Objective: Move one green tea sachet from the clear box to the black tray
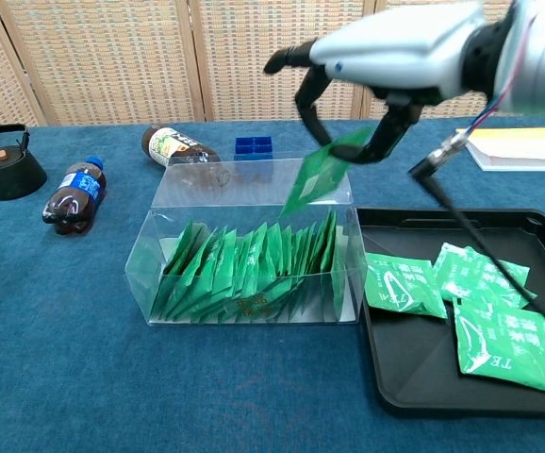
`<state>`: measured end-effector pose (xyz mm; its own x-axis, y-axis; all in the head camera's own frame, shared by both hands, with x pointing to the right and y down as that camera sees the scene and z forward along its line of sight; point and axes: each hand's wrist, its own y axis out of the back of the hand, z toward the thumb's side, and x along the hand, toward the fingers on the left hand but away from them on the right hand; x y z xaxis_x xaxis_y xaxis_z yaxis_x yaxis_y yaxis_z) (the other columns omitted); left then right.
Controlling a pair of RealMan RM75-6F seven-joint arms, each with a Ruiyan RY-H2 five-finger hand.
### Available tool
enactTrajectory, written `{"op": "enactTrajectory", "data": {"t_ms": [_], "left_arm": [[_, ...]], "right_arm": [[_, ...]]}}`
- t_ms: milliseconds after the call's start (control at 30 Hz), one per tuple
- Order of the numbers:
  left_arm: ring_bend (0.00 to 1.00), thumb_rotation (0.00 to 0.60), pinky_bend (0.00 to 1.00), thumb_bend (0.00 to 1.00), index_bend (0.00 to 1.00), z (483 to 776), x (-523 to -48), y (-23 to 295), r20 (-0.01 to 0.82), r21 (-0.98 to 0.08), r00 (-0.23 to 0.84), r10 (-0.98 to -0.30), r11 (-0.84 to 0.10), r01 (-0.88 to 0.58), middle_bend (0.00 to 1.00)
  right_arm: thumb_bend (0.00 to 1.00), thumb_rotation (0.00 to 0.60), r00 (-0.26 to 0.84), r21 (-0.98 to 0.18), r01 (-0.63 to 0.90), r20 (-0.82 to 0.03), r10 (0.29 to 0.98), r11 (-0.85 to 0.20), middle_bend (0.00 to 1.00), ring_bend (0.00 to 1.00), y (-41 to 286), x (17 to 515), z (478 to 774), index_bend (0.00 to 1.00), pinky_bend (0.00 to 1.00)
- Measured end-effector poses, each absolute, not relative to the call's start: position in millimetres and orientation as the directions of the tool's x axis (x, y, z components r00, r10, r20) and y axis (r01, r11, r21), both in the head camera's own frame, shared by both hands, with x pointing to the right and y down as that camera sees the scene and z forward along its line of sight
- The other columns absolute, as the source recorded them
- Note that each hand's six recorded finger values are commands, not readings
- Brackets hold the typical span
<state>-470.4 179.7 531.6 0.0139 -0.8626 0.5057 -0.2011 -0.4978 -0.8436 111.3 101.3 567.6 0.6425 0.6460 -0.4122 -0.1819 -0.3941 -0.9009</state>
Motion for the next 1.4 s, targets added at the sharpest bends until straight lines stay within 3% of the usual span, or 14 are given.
{"op": "enactTrajectory", "data": {"t_ms": [400,733,1133,1167,1233,1300,1400], "left_arm": [[0.0,0.6,0.0,0.11,0.0,530,-468,182,0.504,-0.844,0.02,-0.863,-0.498,-0.197,0.0],[0.0,0.6,0.0,0.11,0.0,528,-467,184,0.501,-0.846,0.027,-0.865,-0.496,-0.197,0.0],[0.0,0.6,0.0,0.11,0.0,530,-465,185,0.508,-0.844,0.023,-0.861,-0.503,-0.187,0.0],[0.0,0.6,0.0,0.11,0.0,531,-465,185,0.509,-0.844,0.023,-0.86,-0.504,-0.185,0.0],[0.0,0.6,0.0,0.11,0.0,531,-465,185,0.511,-0.843,0.021,-0.859,-0.506,-0.183,0.0],[0.0,0.6,0.0,0.11,0.0,532,-465,185,0.512,-0.842,0.02,-0.859,-0.507,-0.182,0.0],[0.0,0.6,0.0,0.11,0.0,532,-465,185,0.513,-0.842,0.019,-0.858,-0.508,-0.181,0.0]], "right_arm": [[0.64,0.6,0.572,-0.906,-0.215,-0.42,0.705,-0.366,0.09,0.0,98,173,538,0.7,0.15],[0.64,0.6,0.558,-0.867,-0.232,-0.49,0.67,-0.441,0.09,0.0,133,212,554,0.7,0.15],[0.64,0.6,0.543,-0.844,-0.224,-0.523,0.656,-0.487,0.09,0.0,147,233,575,0.7,0.15],[0.64,0.6,0.542,-0.843,-0.222,-0.525,0.656,-0.49,0.09,0.0,147,233,576,0.69,0.15],[0.64,0.6,0.539,-0.84,-0.223,-0.529,0.656,-0.494,0.07,0.0,147,236,579,0.56,0.15],[0.64,0.6,0.537,-0.841,-0.223,-0.528,0.658,-0.493,0.06,0.0,147,237,581,0.36,0.15],[0.63,0.6,0.537,-0.848,-0.213,-0.517,0.667,-0.485,0.06,0.0,146,238,581,0.3,0.15]]}}
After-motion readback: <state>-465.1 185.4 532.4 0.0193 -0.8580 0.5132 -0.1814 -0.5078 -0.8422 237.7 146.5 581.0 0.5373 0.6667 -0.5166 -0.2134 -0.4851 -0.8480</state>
